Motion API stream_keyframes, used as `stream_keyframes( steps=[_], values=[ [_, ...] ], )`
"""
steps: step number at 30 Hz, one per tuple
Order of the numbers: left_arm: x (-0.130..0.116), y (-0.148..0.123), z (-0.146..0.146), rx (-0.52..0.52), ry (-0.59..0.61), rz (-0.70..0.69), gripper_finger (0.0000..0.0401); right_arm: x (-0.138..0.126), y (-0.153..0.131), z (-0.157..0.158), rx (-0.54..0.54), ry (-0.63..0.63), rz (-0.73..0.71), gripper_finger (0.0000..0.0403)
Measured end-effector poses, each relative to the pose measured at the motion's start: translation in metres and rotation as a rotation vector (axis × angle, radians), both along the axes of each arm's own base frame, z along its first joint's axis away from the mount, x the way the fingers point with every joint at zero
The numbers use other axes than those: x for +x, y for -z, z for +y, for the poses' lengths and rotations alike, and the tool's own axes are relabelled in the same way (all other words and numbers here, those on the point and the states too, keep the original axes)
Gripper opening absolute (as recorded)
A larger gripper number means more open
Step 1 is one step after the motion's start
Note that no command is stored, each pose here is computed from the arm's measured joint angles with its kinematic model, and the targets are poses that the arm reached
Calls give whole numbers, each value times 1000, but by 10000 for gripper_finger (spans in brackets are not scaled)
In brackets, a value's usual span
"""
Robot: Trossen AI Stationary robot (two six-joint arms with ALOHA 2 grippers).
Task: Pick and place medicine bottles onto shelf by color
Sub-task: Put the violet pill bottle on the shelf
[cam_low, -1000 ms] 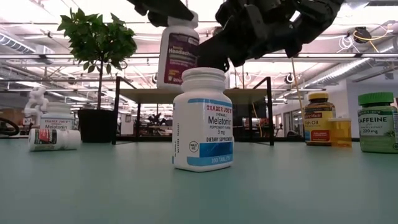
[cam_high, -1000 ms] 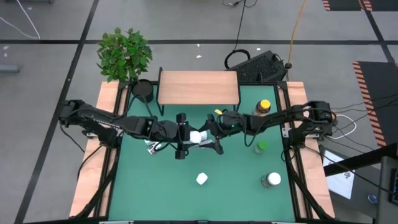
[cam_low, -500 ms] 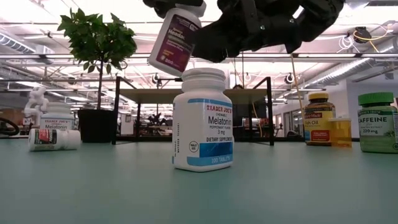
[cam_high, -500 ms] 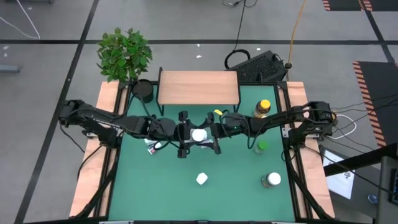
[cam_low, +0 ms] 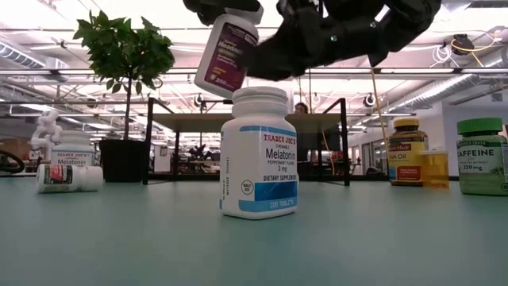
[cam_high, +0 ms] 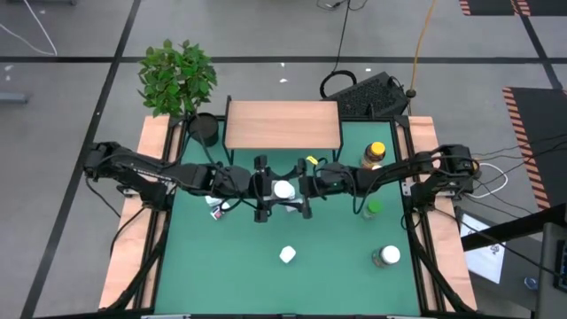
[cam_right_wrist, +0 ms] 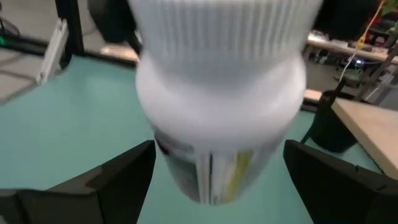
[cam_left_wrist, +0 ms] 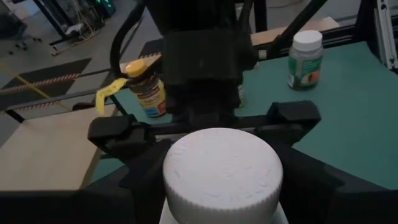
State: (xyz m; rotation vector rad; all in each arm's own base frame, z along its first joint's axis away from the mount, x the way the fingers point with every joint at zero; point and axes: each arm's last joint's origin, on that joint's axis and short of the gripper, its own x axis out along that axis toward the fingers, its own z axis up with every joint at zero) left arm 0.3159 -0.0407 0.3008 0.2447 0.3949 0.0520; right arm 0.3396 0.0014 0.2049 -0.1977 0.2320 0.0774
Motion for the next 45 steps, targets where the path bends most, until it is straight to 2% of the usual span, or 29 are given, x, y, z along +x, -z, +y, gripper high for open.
stream_keyframes(
  steps=[6,12,18,21,24,27,31,38,45],
  values=[
    [0,1,-1,-22,-4,5,238,-11,-13,-3,-44,-4,40,350],
    [0,1,-1,-27,-2,7,250,-37,-31,-5,-94,-7,14,350],
    [0,0,-1,-33,-3,-9,238,-67,-20,-22,-91,60,-89,350],
    [4,-1,-1,-27,0,-36,238,-76,-8,-26,-68,31,-145,350],
    [10,2,-1,6,14,-55,249,-79,-1,-24,-114,5,-197,350],
    [18,7,-1,35,21,-76,252,-79,4,-23,-139,3,-222,348],
    [25,13,3,44,11,-79,239,-77,3,-23,-20,13,-255,343],
    [27,3,7,57,3,-172,252,-66,17,-21,51,-37,-212,351],
    [28,0,8,79,23,-208,237,-46,13,-16,16,-67,-258,355]
  ],
)
